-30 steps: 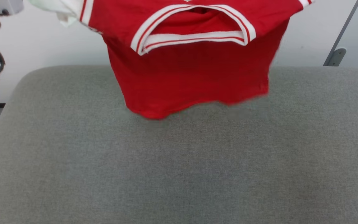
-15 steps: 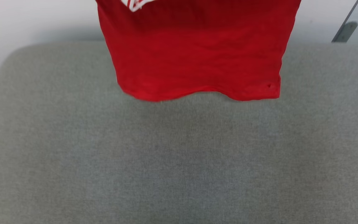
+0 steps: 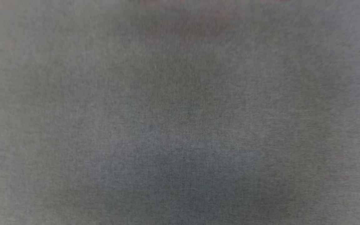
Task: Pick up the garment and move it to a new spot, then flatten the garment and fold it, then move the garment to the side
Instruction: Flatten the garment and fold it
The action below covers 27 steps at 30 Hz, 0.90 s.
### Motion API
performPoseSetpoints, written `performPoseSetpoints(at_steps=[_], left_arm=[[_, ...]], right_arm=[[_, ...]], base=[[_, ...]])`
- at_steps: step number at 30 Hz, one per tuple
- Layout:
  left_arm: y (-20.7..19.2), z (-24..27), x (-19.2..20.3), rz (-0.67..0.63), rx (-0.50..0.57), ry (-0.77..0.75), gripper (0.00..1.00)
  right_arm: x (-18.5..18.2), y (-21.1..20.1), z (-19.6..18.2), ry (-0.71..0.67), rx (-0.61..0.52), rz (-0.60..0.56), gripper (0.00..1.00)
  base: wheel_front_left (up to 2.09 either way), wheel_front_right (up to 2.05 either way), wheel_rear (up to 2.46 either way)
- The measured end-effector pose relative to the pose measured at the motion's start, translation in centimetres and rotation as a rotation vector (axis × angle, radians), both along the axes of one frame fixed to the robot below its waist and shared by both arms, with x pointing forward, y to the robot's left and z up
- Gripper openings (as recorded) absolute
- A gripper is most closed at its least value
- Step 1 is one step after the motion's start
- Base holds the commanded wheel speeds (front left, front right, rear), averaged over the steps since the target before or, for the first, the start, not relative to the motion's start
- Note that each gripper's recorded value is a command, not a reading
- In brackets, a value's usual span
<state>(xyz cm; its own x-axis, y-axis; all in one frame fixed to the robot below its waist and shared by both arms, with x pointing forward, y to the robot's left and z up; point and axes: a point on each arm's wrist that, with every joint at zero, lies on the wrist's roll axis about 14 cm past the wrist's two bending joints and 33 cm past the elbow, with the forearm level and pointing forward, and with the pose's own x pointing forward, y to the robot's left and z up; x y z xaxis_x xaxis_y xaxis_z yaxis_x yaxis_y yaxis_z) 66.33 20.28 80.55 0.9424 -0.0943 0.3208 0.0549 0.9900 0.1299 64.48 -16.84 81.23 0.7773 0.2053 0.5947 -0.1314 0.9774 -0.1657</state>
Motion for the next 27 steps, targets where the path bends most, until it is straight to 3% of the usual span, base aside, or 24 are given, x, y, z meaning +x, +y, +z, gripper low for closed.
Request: performPoseSetpoints(at_steps=[4, 7, 9, 15, 19, 27], left_arm=[[0.0, -1.8, 1.7, 0.004, 0.012, -0.111, 0.00], [0.5, -6.7, 2.7, 0.004, 0.063, -0.036, 0.00], [1.1, -11.0, 2.8, 0.004, 0.096, 0.066, 0.00], [3.9, -19.4, 0.1, 0.042, 0.041, 0.358, 0.00], [5.6, -22.0, -2.8, 0.063, 0.020, 0.493, 0.00], [5.0, -27.3, -10.2, 0.004, 0.040, 0.731, 0.00]], right_arm=[[1.4, 1.4, -1.8, -0.047, -0.154, -0.036, 0.00], [3.0, 2.8, -8.9, 0.077, -0.195, 0.002, 0.00], [3.5, 3.0, -14.5, 0.208, -0.179, 0.030, 0.00], [1.9, 2.7, -21.3, 0.465, -0.029, 0.099, 0.00], [-0.4, 2.2, -22.3, 0.594, 0.055, 0.145, 0.00], [-7.5, -0.1, -26.7, 0.901, 0.024, 0.173, 0.00]], base=[[0.00, 0.00, 0.00], [0.00, 0.00, 0.00], [0.00, 0.00, 0.00], [0.00, 0.00, 0.00], [0.00, 0.00, 0.00], [0.00, 0.00, 0.00]])
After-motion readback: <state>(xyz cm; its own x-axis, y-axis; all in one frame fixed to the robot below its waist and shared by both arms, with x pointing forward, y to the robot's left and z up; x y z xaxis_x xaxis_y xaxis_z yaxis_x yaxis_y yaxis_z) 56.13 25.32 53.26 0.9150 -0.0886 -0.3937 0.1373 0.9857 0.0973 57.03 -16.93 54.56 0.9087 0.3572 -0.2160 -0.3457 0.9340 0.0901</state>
